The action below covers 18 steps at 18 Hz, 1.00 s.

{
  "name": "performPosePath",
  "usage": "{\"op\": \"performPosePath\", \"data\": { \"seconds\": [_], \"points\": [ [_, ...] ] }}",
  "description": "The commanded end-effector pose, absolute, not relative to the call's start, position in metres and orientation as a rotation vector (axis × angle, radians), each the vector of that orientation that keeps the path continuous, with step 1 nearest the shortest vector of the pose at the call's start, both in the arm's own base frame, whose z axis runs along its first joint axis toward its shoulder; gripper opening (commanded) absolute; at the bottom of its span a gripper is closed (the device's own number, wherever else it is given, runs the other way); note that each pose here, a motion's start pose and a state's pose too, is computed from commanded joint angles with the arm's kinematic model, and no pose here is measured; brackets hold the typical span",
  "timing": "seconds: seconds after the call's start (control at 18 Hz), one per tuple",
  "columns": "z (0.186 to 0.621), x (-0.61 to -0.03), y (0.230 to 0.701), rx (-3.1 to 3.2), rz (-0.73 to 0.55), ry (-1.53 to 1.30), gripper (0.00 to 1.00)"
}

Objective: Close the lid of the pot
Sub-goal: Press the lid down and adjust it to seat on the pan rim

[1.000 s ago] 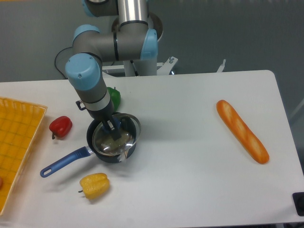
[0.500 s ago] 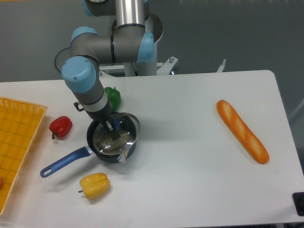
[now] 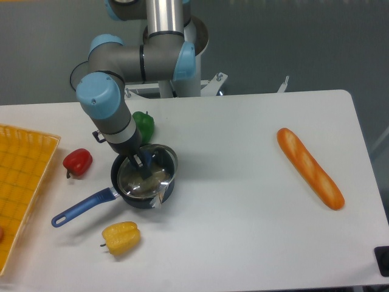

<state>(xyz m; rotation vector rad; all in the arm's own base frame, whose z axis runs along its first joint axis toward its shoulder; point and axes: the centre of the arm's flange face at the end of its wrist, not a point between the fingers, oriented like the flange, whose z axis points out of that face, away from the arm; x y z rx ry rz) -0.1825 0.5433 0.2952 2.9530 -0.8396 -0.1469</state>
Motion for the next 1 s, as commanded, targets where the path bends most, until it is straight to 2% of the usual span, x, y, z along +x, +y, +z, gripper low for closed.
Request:
{"op": "performPosePath", "data": {
  "seconds": [1.0],
  "points": [
    [0.2869, -0.1759, 0.5522, 2.948, -0.137, -0.83, 0.49]
  ]
}}
